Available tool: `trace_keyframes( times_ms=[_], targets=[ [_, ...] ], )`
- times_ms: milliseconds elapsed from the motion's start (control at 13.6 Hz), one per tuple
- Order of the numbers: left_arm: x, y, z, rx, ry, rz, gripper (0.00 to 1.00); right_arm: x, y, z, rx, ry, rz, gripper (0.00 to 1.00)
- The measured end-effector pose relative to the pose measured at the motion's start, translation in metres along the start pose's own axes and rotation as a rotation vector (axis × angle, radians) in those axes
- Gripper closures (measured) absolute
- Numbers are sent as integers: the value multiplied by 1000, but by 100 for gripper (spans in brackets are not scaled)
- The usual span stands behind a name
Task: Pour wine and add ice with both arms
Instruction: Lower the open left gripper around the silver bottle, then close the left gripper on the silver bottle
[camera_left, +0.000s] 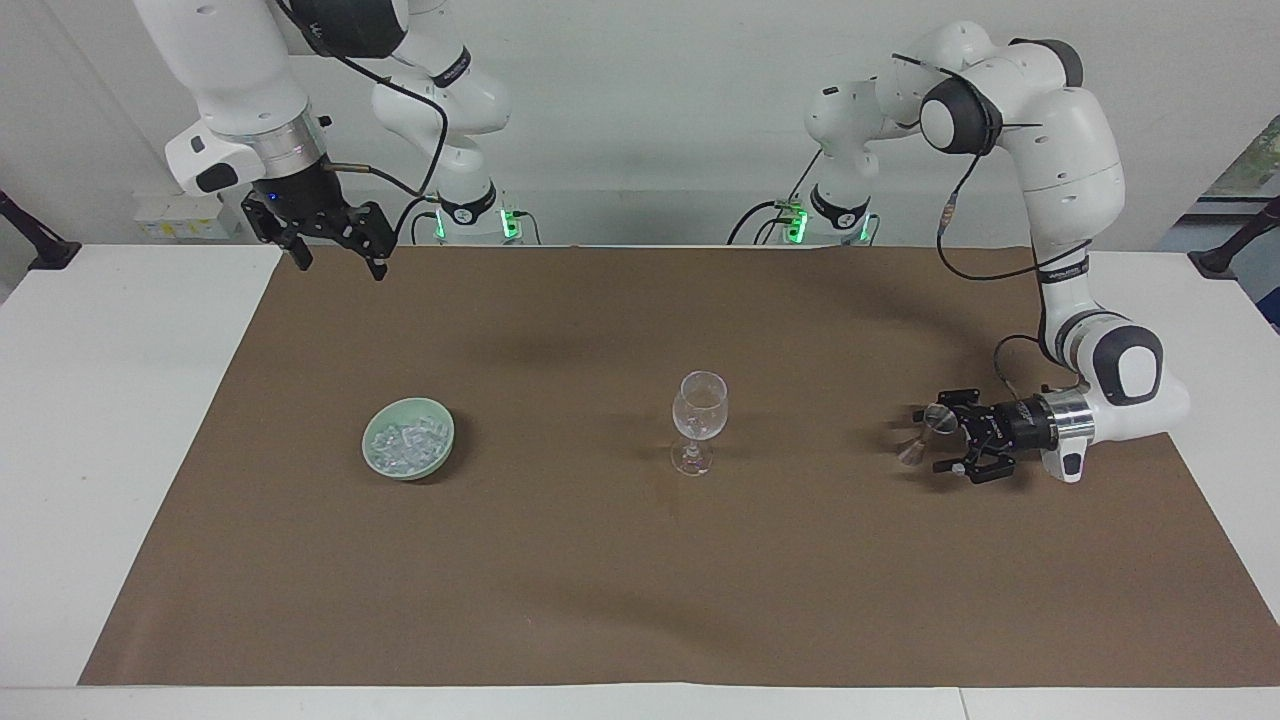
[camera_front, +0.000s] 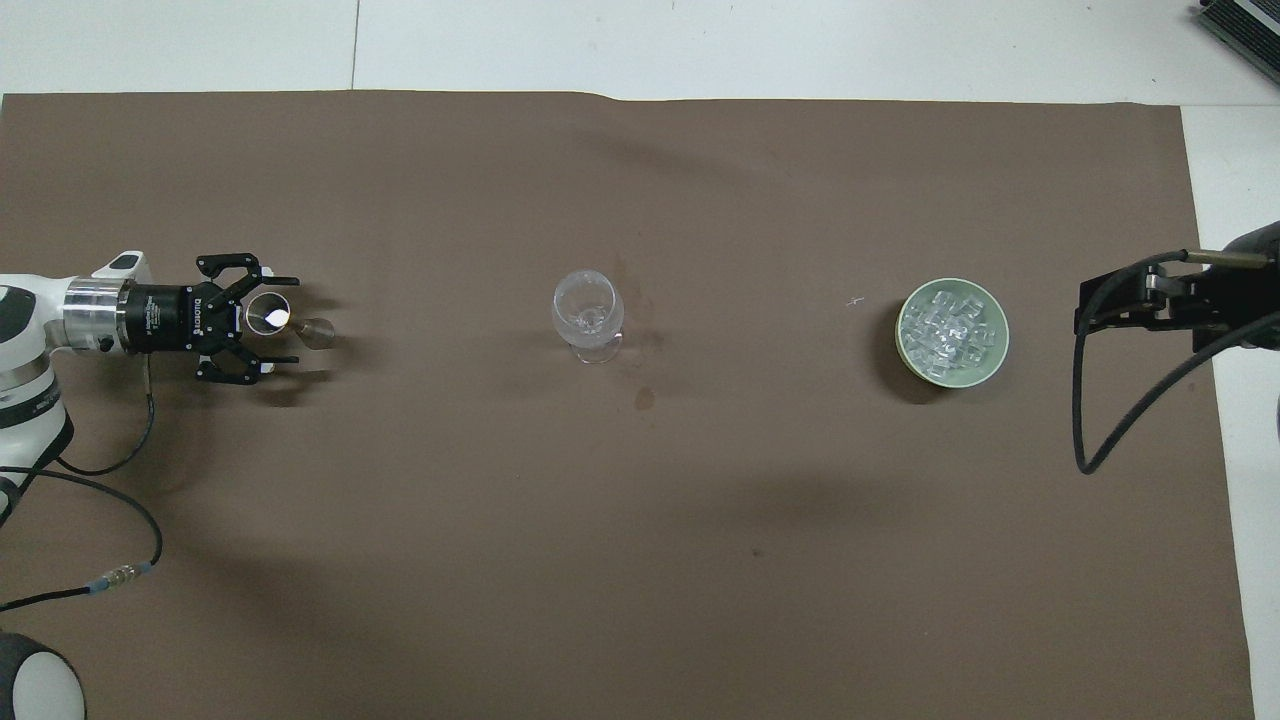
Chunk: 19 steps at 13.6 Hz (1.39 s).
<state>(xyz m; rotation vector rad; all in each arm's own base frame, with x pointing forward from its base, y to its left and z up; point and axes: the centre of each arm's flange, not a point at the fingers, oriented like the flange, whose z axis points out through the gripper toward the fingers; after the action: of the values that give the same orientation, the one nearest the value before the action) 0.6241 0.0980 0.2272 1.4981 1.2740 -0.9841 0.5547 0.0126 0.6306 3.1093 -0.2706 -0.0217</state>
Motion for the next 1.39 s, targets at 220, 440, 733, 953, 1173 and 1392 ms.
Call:
trace_keyframes(
  times_ms=[220,440,733,953,1173,1392],
  targets=[
    [0,0,0,-1,-1,0,5,0,0,0,0,0,0,0],
    [0,0,0,-2,-1,0,10,0,0,0,0,0,0,0],
    [0,0,-1,-3,0,-1,17,0,0,0,0,0,0,0],
    [0,0,-2,-4,0,-1,22,0,0,0,0,0,0,0],
    [0,0,-2,-5,0,-1,36,0,0,0,0,0,0,0],
    [0,0,-2,-6,0,-2,42,0,0,0,0,0,0,0]
  ],
)
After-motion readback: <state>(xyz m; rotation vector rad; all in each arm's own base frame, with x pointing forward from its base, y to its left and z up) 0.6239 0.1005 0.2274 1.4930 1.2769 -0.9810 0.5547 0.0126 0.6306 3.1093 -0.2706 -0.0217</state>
